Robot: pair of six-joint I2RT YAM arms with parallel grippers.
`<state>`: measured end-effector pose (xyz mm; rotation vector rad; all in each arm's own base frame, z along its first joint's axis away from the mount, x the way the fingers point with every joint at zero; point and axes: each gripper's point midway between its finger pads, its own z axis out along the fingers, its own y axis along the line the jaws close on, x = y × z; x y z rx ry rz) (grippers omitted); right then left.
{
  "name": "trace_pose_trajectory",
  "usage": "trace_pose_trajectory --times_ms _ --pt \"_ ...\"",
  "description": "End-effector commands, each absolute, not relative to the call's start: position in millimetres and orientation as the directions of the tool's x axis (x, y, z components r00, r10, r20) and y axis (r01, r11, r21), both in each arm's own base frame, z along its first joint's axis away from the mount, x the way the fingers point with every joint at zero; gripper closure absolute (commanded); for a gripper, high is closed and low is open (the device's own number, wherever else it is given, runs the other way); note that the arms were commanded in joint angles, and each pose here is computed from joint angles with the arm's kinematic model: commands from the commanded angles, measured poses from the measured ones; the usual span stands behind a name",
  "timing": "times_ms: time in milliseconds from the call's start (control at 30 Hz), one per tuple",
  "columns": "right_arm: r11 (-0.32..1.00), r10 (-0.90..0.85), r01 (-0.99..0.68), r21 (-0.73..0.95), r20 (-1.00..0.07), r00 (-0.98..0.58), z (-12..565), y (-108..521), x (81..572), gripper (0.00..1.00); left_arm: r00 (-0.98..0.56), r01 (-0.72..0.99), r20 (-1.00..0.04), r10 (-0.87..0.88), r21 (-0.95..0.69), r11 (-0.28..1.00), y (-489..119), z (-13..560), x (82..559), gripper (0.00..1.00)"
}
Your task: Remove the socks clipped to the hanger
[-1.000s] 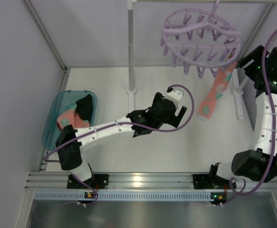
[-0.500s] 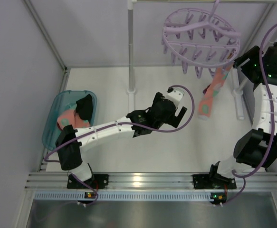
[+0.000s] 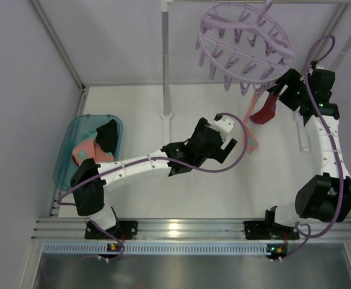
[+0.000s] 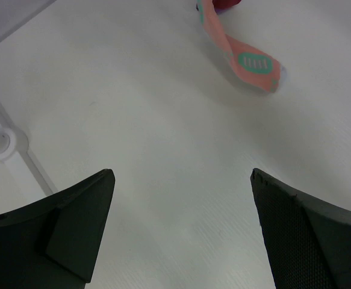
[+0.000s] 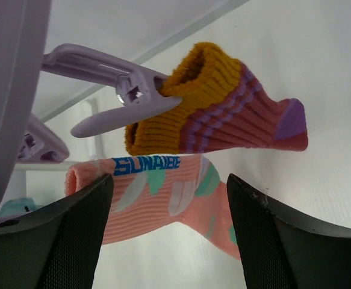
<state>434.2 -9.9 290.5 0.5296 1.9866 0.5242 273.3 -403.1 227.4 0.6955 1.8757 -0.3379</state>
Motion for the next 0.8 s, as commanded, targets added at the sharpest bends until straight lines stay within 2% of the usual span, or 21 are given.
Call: trace_pose_trajectory --times_ms 0,267,467,500,633,733,767 --pt "0.818 0.540 0.011 0.576 -0.761 -0.360 337.1 8.5 416.3 0.27 -0.156 0.607 -0.950 0.270 0.123 0.785 -402.7 254.6 279.2 0.02" --pt "0.788 0.535 -0.097 0.608 -0.755 -0.379 360.0 35.8 392.7 0.27 -0.093 0.574 -0.954 0.286 0.184 0.798 -427.5 246.9 302.7 0.02" --pt "0.784 0.535 -0.108 0.612 -0.753 -0.383 365.4 41.5 389.2 0.27 0.030 0.677 -0.962 0.271 0.219 0.703 -474.4 239.1 315.3 0.02" --pt "0.787 0.530 -0.111 0.607 -0.757 -0.381 367.0 41.3 388.8 0.27 0.023 0.678 -0.968 0.249 0.198 0.708 -473.1 241.6 327.7 0.02" --pt "0.803 0.514 -0.100 0.588 -0.768 -0.382 365.9 38.1 389.7 0.27 -0.043 0.800 -0.989 0.138 0.049 0.598 -474.3 240.5 355.4 0.02" --pt "0.807 0.504 -0.102 0.581 -0.768 -0.395 361.5 38.7 390.9 0.27 -0.038 0.817 -0.995 0.089 0.021 0.576 -461.4 244.0 381.9 0.02" --pt "0.808 0.503 -0.102 0.581 -0.769 -0.395 360.7 38.4 390.7 0.27 -0.026 0.854 -0.997 0.067 0.013 0.520 -465.9 248.0 378.5 0.02"
